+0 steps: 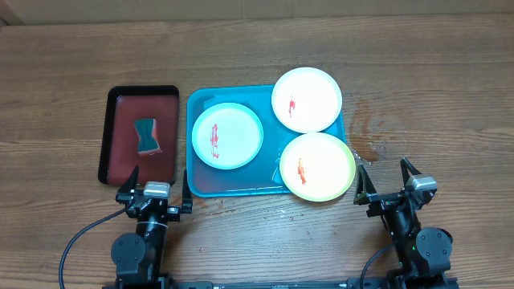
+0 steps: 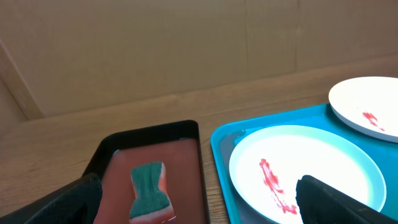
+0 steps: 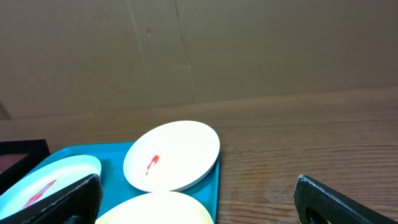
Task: Clean dirty plates on tray and stack at the side
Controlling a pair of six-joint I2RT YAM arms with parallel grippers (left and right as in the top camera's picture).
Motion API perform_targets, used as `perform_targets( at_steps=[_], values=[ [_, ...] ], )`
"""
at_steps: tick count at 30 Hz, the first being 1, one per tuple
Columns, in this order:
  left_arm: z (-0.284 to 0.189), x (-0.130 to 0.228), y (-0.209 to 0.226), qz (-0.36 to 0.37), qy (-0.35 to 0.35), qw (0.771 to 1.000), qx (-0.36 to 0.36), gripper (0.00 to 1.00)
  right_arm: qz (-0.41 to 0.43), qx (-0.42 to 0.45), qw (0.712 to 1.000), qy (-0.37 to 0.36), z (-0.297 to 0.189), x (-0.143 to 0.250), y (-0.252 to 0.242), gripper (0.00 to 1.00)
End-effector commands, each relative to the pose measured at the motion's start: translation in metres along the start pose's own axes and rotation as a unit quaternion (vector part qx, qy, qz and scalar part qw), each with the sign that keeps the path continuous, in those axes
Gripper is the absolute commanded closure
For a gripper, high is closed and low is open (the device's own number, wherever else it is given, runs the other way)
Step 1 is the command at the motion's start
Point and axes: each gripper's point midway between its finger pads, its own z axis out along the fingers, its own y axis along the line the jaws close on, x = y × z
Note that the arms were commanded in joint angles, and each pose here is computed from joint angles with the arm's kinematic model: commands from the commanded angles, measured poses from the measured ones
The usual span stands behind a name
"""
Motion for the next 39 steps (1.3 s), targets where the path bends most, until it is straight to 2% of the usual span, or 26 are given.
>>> perform_targets(
  at_steps=[1,9,16,24,31,39],
  values=[
    [0.000,0.000,0.000,-0.012,-0.002,1.000,-0.001,0.00,-0.002,-0.001,1.000,-0.004,0.000,0.001,0.000,0.00],
    [0.000,0.000,0.001,-0.019,-0.001,1.000,-0.004,0.00,0.000,-0.005,1.000,-0.004,0.000,0.000,0.001,0.00],
    [-0.002,-0.005,-0.001,-0.067,-0.005,0.998,0.004,0.00,0.001,-0.070,0.998,0.002,-0.003,-0.003,0.025,0.00],
    [-0.016,-0.043,0.003,-0.055,-0.001,0.998,0.004,0.00,0.009,-0.073,0.997,-0.011,-0.012,-0.034,0.031,0.00],
    [-0.017,-0.065,0.006,-0.046,0.051,0.998,0.010,0.00,0.010,-0.072,0.997,-0.001,-0.022,-0.062,0.036,0.00],
    [0.010,-0.109,0.012,-0.049,0.119,0.991,0.030,0.00,0.016,-0.061,0.996,0.055,-0.018,-0.090,0.041,0.00]
  ],
)
